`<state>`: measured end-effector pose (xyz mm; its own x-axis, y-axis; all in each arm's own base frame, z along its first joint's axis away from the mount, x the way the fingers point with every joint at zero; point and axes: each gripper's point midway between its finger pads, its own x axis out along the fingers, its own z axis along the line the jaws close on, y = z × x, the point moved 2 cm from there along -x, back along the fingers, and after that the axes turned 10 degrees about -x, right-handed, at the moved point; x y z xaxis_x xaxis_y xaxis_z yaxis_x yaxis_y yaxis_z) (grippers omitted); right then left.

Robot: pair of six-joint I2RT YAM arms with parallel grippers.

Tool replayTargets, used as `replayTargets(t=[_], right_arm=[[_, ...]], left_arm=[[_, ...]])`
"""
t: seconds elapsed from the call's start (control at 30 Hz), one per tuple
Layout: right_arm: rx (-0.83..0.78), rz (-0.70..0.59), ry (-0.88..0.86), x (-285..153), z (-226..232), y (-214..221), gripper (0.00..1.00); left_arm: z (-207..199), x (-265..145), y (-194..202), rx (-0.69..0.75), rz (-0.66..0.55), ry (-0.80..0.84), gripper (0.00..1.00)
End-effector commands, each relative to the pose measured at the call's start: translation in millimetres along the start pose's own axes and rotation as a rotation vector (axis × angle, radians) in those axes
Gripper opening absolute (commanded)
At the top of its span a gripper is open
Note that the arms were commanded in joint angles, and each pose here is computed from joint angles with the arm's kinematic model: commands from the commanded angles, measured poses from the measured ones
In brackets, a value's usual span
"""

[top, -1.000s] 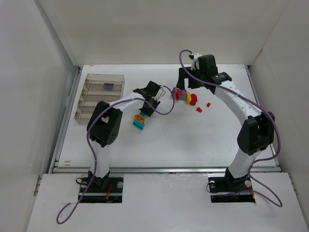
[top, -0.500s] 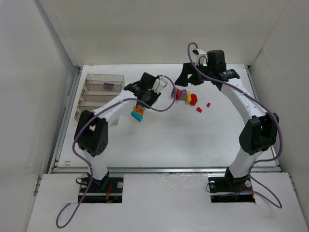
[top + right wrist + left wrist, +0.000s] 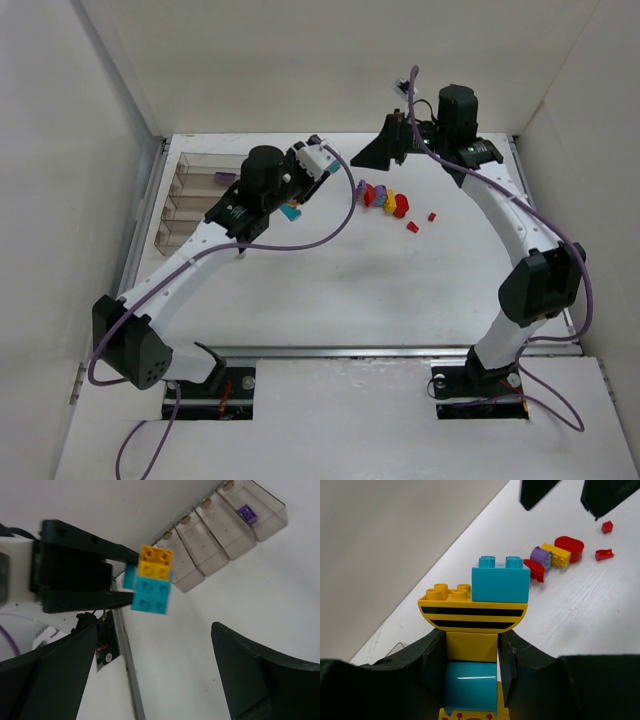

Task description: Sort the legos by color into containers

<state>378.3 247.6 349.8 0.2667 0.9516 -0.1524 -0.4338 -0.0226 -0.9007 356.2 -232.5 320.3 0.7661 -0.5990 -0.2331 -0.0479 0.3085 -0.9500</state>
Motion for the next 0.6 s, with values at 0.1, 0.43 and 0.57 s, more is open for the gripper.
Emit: replayTargets(t=[0.1, 0.43, 0.57], right_arm=[[-0.143, -0.098, -0.111, -2, 55, -53, 1.0], [-0.038, -0.05, -0.078, 32, 32, -27, 1.0], [-0.03, -0.035, -0.094, 44, 31, -22, 1.0]], left_arm=[[-10, -5, -35, 0.049, -0.156, 0.052, 0.0], [-11, -10, -49, 0.054, -0.193, 0.051, 0.0], [-14, -10, -50, 0.042, -0.193, 0.053, 0.0]])
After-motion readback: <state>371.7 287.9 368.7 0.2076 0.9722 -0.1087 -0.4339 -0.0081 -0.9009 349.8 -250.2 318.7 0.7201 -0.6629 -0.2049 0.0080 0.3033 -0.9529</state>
